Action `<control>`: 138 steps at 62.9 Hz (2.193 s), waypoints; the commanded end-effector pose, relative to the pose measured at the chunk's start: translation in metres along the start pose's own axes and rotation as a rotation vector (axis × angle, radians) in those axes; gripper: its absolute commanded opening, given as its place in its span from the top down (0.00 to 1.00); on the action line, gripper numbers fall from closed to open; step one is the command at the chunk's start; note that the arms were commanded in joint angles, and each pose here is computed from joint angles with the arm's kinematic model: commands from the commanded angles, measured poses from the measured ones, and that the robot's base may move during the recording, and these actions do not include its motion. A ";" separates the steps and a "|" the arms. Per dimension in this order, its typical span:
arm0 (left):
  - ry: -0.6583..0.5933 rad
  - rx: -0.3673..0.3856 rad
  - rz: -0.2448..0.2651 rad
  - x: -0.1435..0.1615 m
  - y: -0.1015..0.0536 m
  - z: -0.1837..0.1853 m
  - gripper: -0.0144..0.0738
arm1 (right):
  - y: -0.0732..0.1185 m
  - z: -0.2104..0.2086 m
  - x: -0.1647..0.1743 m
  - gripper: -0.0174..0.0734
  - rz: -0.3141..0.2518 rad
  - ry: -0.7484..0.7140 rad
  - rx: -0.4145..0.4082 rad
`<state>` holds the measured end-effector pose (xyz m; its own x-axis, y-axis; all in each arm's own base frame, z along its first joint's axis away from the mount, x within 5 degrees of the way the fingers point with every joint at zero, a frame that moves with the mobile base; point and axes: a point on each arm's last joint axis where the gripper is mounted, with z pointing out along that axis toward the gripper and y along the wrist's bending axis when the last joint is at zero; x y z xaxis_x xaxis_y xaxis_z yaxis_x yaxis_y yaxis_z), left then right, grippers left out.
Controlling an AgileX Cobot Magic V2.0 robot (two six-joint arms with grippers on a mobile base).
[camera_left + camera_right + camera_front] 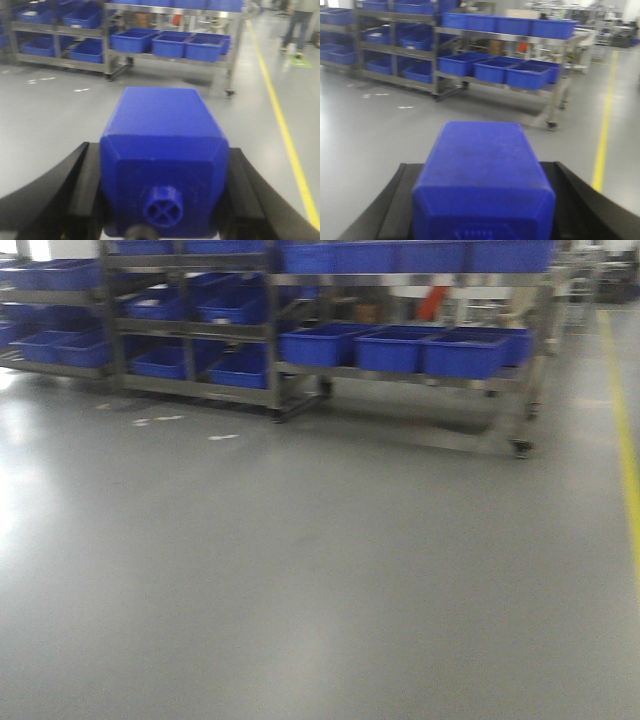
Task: Pick and sort blue part to right shelf
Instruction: 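Drive away from the table holding a part in each gripper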
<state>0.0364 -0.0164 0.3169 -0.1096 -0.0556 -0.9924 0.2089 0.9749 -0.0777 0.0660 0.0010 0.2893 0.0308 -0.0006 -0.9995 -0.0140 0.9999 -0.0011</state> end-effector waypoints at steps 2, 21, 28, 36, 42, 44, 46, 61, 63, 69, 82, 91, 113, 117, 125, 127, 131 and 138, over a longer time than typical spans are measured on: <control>-0.102 -0.011 -0.016 -0.016 0.000 -0.002 0.53 | -0.001 -0.001 -0.018 0.35 -0.015 -0.114 0.009; -0.102 -0.011 -0.016 -0.016 0.000 -0.002 0.53 | -0.001 -0.001 -0.018 0.35 -0.015 -0.114 0.009; -0.102 -0.011 -0.016 -0.016 0.000 -0.002 0.53 | -0.001 -0.001 -0.018 0.35 -0.015 -0.114 0.009; -0.102 -0.011 -0.016 -0.016 0.000 -0.002 0.53 | -0.001 -0.001 -0.018 0.35 -0.015 -0.114 0.009; -0.102 -0.011 -0.016 -0.016 0.000 -0.002 0.53 | -0.001 -0.001 -0.018 0.35 -0.015 -0.114 0.009; -0.102 -0.011 -0.016 -0.016 0.000 -0.002 0.53 | -0.001 -0.001 -0.018 0.35 -0.015 -0.114 0.009; -0.102 -0.011 -0.016 -0.016 0.000 -0.002 0.53 | -0.001 -0.001 -0.018 0.35 -0.015 -0.114 0.009; -0.102 -0.011 -0.016 -0.016 0.000 -0.002 0.53 | -0.001 -0.001 -0.018 0.35 -0.015 -0.114 0.009; -0.102 -0.011 -0.016 -0.016 0.000 -0.002 0.53 | -0.001 -0.001 -0.018 0.35 -0.015 -0.114 0.009; -0.102 -0.011 -0.016 -0.016 0.000 -0.002 0.53 | -0.001 -0.001 -0.018 0.35 -0.015 -0.114 0.009; -0.102 -0.011 -0.016 -0.016 0.000 -0.002 0.53 | -0.001 -0.001 -0.018 0.35 -0.015 -0.114 0.009; -0.100 -0.011 -0.016 -0.016 0.000 -0.001 0.53 | -0.001 -0.001 -0.018 0.35 -0.015 -0.114 0.009; -0.100 -0.011 -0.016 -0.016 0.000 -0.001 0.53 | -0.001 -0.001 -0.018 0.35 -0.015 -0.114 0.009; -0.100 -0.011 -0.016 -0.016 0.000 -0.001 0.53 | -0.001 -0.001 -0.018 0.35 -0.015 -0.114 0.009; -0.100 -0.011 -0.016 -0.016 0.000 -0.001 0.53 | -0.001 -0.001 -0.018 0.35 -0.015 -0.114 0.009; -0.100 -0.011 -0.016 -0.016 0.000 -0.001 0.53 | -0.001 -0.001 -0.018 0.35 -0.015 -0.114 0.009; -0.100 -0.011 -0.016 -0.016 0.000 -0.001 0.53 | -0.001 -0.001 -0.018 0.35 -0.015 -0.114 0.009; -0.100 -0.011 -0.016 -0.016 0.000 -0.001 0.53 | -0.001 -0.001 -0.018 0.35 -0.015 -0.114 0.009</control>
<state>0.0364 -0.0164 0.3169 -0.1096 -0.0556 -0.9924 0.2089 0.9749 -0.0777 0.0661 0.0010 0.2888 0.0294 -0.0006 -0.9996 -0.0140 0.9999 -0.0011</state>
